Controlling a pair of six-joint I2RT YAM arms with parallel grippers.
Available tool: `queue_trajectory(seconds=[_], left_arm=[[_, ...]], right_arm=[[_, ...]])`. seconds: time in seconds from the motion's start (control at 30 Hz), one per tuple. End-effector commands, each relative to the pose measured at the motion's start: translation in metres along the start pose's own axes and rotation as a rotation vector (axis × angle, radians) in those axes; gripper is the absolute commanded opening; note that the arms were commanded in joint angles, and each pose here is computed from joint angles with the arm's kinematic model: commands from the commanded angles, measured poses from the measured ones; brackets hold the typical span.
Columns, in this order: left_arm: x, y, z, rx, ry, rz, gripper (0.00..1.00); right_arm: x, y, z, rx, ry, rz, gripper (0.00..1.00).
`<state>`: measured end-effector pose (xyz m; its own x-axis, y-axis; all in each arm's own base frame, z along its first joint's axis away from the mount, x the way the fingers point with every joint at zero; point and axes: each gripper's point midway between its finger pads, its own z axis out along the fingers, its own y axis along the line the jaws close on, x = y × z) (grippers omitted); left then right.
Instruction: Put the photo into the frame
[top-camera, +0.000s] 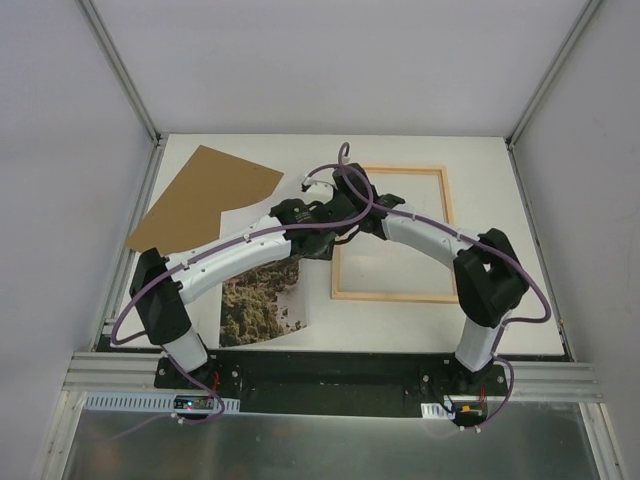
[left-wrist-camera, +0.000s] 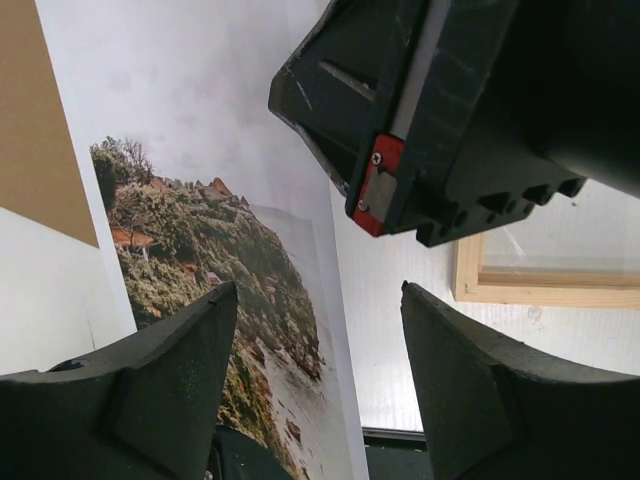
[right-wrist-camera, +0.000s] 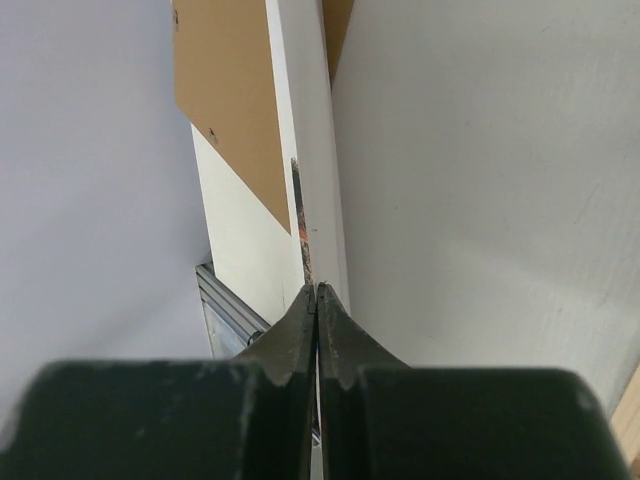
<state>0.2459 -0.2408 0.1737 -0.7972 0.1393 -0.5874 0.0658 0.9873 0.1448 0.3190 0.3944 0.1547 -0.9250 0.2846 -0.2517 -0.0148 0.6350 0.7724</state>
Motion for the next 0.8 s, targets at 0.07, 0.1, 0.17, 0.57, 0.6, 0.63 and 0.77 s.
queue_trajectory(seconds=[0.07,0.1,0.17,0.57,0.6,0.63,0.77], left_arm=[[0.003,0.008,-0.008,-0.088,-0.005,0.022,0.64],[0.004,0.007,-0.008,-0.084,0.000,0.024,0.63],[0.006,0.004,-0.009,-0.087,0.003,0.037,0.61],[0.010,-0.007,-0.018,-0.151,0.011,0.098,0.45],[0.009,-0.007,-0.019,-0.154,0.009,0.097,0.44],[0.010,-0.007,-0.019,-0.158,0.011,0.101,0.42],[0.011,-0.010,-0.021,-0.164,0.013,0.104,0.37]], right_arm=[[-0.003,0.025,-0.032,-0.033,-0.048,-0.007,0.01],[-0.003,0.026,-0.034,-0.035,-0.052,-0.013,0.01],[-0.002,0.026,-0.037,-0.029,-0.053,-0.014,0.01],[-0.001,0.033,-0.054,-0.028,-0.071,-0.022,0.01],[0.000,0.033,-0.055,-0.030,-0.071,-0.022,0.01],[0.000,0.034,-0.056,-0.030,-0.069,-0.022,0.01],[0.001,0.034,-0.062,-0.032,-0.071,-0.027,0.01]])
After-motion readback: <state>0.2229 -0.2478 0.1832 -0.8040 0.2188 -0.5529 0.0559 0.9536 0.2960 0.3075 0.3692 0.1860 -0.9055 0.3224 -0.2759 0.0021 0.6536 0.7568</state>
